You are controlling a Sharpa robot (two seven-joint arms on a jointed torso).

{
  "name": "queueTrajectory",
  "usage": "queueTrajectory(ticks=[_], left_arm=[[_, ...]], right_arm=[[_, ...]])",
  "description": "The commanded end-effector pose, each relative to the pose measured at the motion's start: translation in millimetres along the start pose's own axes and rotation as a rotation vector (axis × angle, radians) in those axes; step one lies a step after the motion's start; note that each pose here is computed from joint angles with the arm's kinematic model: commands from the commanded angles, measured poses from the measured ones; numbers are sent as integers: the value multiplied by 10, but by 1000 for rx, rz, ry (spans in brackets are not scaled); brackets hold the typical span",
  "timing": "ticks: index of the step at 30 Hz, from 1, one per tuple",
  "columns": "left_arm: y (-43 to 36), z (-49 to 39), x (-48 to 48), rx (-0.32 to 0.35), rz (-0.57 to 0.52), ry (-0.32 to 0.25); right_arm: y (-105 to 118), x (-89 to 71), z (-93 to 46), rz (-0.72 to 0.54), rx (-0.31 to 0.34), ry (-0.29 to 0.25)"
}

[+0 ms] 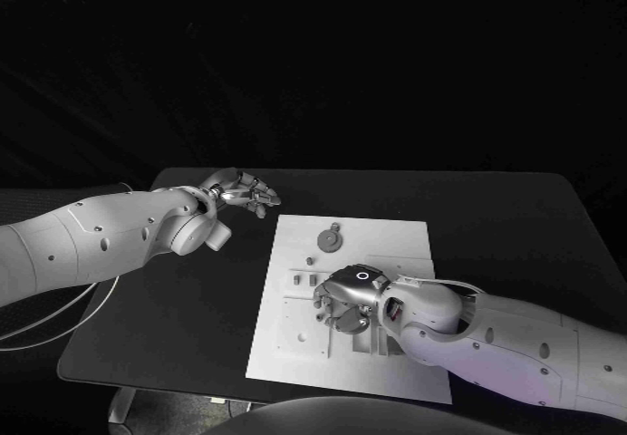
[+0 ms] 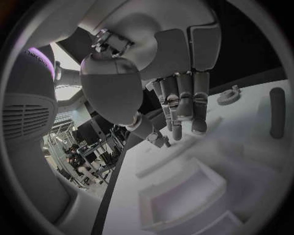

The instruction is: Assemble the parts on the task board

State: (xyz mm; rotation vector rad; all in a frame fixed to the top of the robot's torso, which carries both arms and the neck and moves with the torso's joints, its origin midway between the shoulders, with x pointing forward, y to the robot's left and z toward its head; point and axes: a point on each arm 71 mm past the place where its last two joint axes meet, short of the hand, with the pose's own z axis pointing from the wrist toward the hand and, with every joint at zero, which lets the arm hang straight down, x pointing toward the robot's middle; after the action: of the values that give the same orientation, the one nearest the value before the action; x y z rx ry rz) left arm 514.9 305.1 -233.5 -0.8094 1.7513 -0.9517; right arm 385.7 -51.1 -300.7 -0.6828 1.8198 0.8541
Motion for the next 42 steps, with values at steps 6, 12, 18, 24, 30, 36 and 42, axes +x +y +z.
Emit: queueTrajectory(ticks=[6,12,18,24,30,36,42], left_arm=[[-4,-4,-16,5,-2,1],[8,-19,-45,5,-1,-7],[10,-16,-53,8,0,-10],[6,-10,-44,9,0,-7],[10,-11,-47,8,0,-7],[8,-7,-43,9,0,-4],[12,-9,-51,9,0,-6]], right_arm=[[-182,-281,-174,6,38,-67],[-411,-667,-411,45,89,-119],[-532,-921,-613,-19,91,-145],[-734,-919,-711,-35,155,-91],[-844,-858,-724,-50,190,-38],[-859,-665,-705,-53,199,23],[-870,-536,-680,-76,213,64]])
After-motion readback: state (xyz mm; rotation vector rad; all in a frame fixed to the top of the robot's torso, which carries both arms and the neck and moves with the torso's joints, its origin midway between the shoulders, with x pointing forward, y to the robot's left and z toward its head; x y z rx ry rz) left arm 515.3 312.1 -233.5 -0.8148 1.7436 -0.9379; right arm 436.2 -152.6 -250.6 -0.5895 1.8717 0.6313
